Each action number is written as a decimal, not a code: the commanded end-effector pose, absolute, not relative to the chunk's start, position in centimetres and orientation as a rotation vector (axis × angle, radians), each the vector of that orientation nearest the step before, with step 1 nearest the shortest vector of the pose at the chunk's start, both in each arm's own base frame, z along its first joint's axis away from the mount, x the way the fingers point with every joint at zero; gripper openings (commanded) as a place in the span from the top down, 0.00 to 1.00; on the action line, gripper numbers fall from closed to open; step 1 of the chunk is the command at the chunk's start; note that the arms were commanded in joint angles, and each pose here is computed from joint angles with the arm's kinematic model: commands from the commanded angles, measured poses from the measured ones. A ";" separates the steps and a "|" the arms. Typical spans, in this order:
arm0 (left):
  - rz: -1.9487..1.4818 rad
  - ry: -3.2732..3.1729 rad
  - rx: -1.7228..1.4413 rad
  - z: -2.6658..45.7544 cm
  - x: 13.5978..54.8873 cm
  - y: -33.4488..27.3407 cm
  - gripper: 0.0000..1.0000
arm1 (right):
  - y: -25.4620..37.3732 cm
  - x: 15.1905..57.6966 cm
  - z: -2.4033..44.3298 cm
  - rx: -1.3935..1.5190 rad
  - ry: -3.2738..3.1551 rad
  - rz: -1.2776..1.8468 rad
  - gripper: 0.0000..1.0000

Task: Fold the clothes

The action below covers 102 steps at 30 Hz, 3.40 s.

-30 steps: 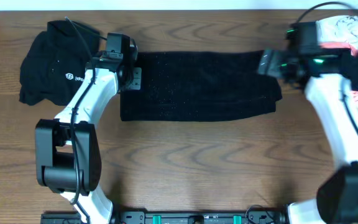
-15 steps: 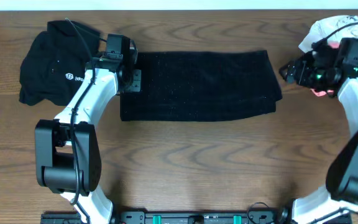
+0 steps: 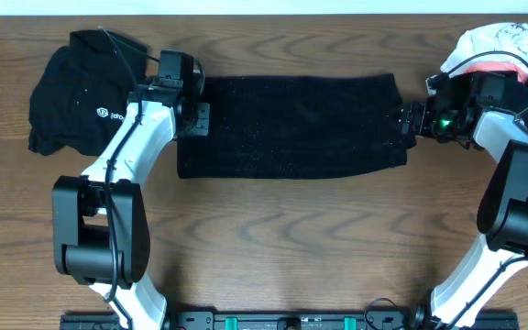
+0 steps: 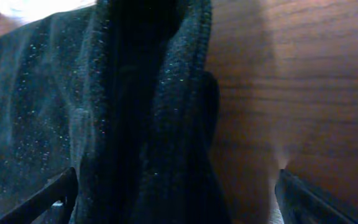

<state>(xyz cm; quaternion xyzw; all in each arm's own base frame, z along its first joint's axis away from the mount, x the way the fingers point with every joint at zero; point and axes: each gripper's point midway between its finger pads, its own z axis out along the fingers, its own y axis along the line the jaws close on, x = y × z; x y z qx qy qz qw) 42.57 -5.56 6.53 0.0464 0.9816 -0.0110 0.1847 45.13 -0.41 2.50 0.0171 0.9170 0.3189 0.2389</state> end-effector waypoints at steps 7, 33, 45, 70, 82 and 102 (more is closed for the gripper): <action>-0.030 2.768 0.131 6.6 42.3 -5.6 0.94 | 5.8 42.4 0.3 -0.072 2.615 1.052 0.01; -0.044 2.635 0.125 11.3 43.1 -5.7 0.94 | -1.8 44.2 8.2 0.170 2.788 0.400 0.99; -0.069 2.377 0.110 22.7 40.8 -5.4 0.94 | -4.0 44.4 20.9 0.076 2.661 -0.382 0.99; -0.072 2.406 0.113 24.1 37.5 -5.0 0.94 | 17.3 47.4 15.3 -0.246 2.580 -0.177 0.99; -0.187 2.517 0.159 19.9 38.4 -6.8 0.94 | 20.8 47.3 15.4 -0.305 2.575 0.041 0.99; -0.712 2.544 0.377 7.9 42.9 -16.6 0.94 | 20.9 47.0 15.3 -0.255 2.593 0.064 0.99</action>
